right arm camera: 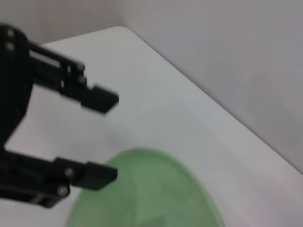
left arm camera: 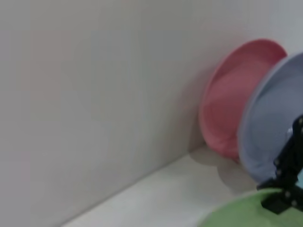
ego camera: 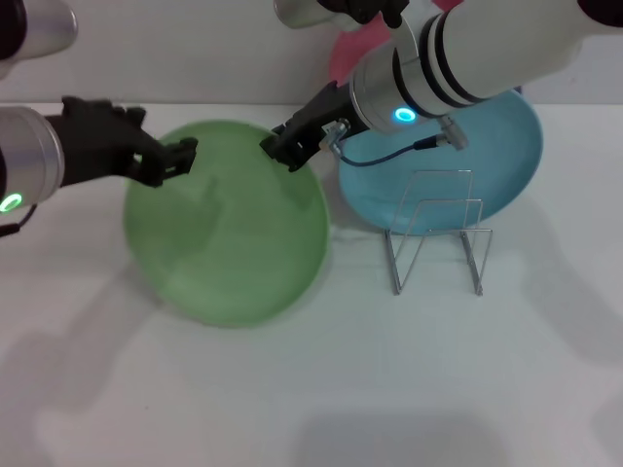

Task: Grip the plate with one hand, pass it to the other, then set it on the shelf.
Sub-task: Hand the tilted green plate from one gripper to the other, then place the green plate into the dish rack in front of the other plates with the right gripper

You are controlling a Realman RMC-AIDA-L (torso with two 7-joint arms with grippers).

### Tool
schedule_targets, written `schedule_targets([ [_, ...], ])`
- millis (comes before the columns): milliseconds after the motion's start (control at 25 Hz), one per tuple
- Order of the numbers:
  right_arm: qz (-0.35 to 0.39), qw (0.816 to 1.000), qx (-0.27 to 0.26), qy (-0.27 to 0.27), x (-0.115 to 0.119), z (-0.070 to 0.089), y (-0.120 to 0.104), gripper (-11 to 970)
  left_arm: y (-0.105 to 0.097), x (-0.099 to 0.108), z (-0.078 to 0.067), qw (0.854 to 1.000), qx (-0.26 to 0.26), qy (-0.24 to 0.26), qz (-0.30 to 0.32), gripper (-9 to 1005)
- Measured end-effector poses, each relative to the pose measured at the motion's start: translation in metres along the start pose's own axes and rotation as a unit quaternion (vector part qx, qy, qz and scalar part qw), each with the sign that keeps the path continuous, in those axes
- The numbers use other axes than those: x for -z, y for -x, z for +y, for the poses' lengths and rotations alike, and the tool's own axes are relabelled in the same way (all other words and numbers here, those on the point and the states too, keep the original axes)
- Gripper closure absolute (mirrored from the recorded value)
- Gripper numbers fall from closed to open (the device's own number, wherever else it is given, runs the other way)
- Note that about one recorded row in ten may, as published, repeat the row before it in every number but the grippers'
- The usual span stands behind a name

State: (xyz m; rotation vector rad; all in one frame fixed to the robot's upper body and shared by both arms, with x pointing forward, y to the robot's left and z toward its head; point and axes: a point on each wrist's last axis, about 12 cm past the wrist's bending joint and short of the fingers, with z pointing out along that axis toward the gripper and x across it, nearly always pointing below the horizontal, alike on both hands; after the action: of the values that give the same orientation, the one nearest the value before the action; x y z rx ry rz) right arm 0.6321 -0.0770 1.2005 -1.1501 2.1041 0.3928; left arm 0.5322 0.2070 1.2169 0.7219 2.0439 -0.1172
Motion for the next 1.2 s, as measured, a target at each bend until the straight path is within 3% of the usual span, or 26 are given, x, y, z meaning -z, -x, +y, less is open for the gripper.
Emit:
schedule_targets([
  [280,-0.004,1.0,-0.011,-0.005,0.003,-0.004,-0.004,895,0.008,0.005,0.003,0.999,-0.013,0.019,-0.034,373],
  [400,-0.037,0.999,-0.031,-0.021,0.017,-0.015,-0.004,911,0.008,0.01,0.012,0.994,-0.014,0.062,-0.087,178],
  [440,-0.037,0.999,-0.031,-0.021,0.017,-0.015,-0.004,916,0.008,0.01,0.012,0.994,-0.014,0.062,-0.087,179],
  [560,-0.076,0.995,-0.051,-0.042,0.038,-0.026,-0.006,921,0.003,0.018,0.018,0.98,-0.009,0.118,-0.163,180],
  [600,-0.093,0.993,-0.056,-0.05,0.046,-0.029,-0.007,922,-0.008,0.024,0.021,0.962,0.002,0.159,-0.222,180],
  [640,-0.11,0.99,-0.062,-0.058,0.054,-0.033,-0.009,922,-0.008,0.024,0.021,0.962,0.002,0.159,-0.222,181],
  [680,-0.131,0.987,-0.066,-0.064,0.061,-0.034,-0.01,922,-0.015,0.027,0.022,0.95,0.009,0.182,-0.254,181],
  [720,-0.174,0.979,-0.07,-0.073,0.077,-0.037,-0.016,922,-0.028,0.032,0.025,0.929,0.021,0.217,-0.299,182],
  [760,-0.174,0.979,-0.07,-0.073,0.077,-0.037,-0.016,922,-0.028,0.032,0.025,0.929,0.021,0.217,-0.299,182],
  [800,-0.223,0.97,-0.064,-0.075,0.093,-0.037,-0.024,922,-0.039,0.032,0.027,0.916,0.03,0.239,-0.321,183],
  [960,-0.295,0.951,-0.038,-0.08,0.11,-0.034,-0.043,923,-0.061,0.025,0.03,0.91,0.052,0.252,-0.325,183],
  [1000,-0.34,0.936,-0.018,-0.089,0.118,-0.032,-0.06,923,-0.074,0.018,0.03,0.912,0.068,0.251,-0.316,183],
  [1080,-0.355,0.93,-0.009,-0.094,0.12,-0.031,-0.071,924,-0.081,0.015,0.031,0.914,0.076,0.251,-0.311,183],
  [1120,-0.395,0.912,0.012,-0.109,0.126,-0.029,-0.094,924,-0.093,0.01,0.03,0.917,0.092,0.248,-0.3,183],
  [1160,-0.395,0.912,0.012,-0.109,0.126,-0.029,-0.094,924,-0.093,0.01,0.03,0.917,0.092,0.248,-0.3,183],
  [1200,-0.409,0.904,0.028,-0.118,0.128,-0.028,-0.105,924,-0.105,0.005,0.029,0.919,0.11,0.244,-0.288,183],
])
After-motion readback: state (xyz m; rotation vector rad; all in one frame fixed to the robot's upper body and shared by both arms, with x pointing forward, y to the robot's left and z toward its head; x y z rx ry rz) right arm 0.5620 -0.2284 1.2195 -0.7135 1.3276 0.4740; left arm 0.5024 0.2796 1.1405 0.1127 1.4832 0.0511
